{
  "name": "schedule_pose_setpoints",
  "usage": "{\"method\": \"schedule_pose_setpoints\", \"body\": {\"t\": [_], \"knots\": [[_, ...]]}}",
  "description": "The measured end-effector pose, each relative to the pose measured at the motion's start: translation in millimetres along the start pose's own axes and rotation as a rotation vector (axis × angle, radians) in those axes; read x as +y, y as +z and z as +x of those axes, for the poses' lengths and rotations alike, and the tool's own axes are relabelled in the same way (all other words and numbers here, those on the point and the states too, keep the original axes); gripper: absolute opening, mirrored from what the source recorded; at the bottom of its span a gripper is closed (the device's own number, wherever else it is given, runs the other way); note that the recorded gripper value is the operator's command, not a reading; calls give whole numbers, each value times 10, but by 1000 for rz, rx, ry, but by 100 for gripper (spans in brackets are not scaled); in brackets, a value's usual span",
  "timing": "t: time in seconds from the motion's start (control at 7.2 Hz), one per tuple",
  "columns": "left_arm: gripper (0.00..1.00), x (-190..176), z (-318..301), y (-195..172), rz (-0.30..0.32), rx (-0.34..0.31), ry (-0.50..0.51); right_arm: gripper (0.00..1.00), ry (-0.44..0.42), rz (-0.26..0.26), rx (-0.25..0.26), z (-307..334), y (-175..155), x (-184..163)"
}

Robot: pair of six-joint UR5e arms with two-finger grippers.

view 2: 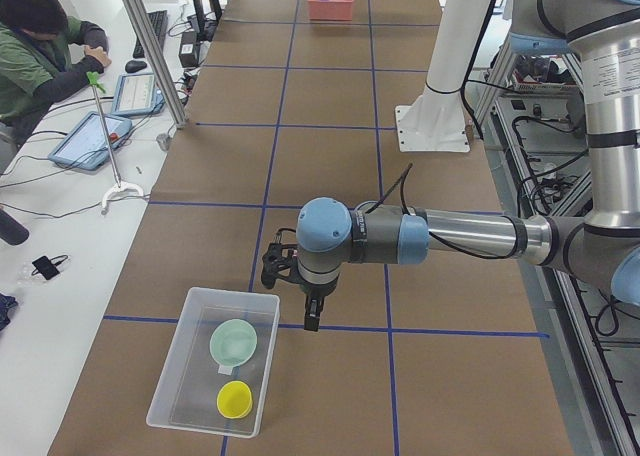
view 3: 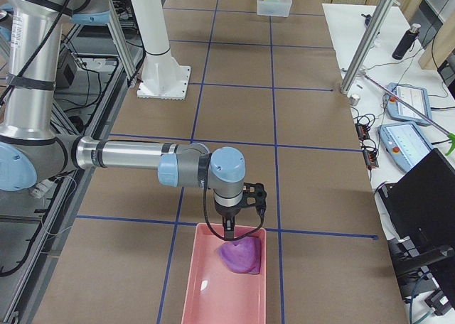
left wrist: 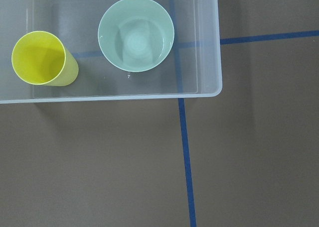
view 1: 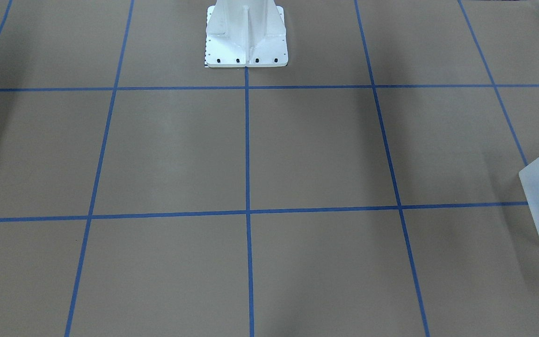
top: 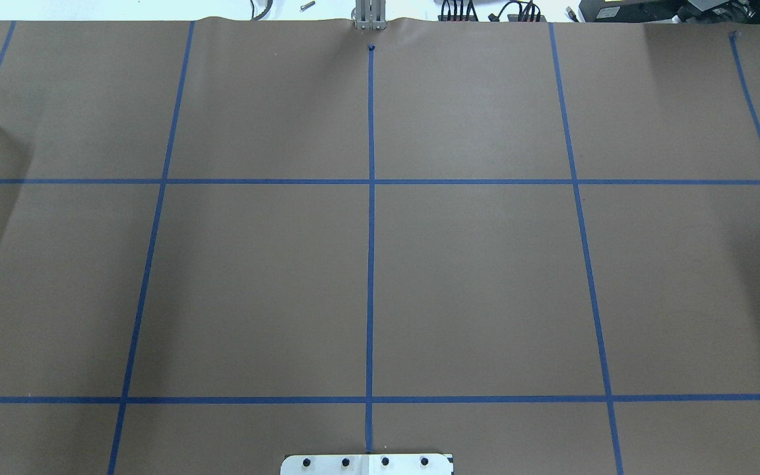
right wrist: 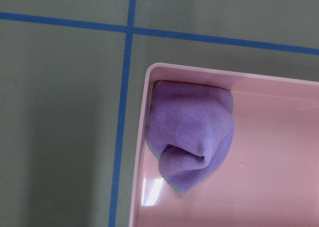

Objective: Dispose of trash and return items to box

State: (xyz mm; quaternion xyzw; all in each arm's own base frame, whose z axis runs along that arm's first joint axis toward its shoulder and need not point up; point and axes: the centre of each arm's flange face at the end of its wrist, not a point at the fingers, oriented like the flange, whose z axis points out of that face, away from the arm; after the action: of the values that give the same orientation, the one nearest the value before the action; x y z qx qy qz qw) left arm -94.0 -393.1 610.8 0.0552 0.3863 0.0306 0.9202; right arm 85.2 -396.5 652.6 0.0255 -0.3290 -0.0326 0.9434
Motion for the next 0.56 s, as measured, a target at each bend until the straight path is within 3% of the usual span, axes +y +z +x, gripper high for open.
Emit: {"method": "schedule_pose_setpoints", "body": {"t": [0.56], "knots": [[99, 0, 2, -2, 1, -1, 1, 100, -14, 21, 7, -80, -109, 18]]}}
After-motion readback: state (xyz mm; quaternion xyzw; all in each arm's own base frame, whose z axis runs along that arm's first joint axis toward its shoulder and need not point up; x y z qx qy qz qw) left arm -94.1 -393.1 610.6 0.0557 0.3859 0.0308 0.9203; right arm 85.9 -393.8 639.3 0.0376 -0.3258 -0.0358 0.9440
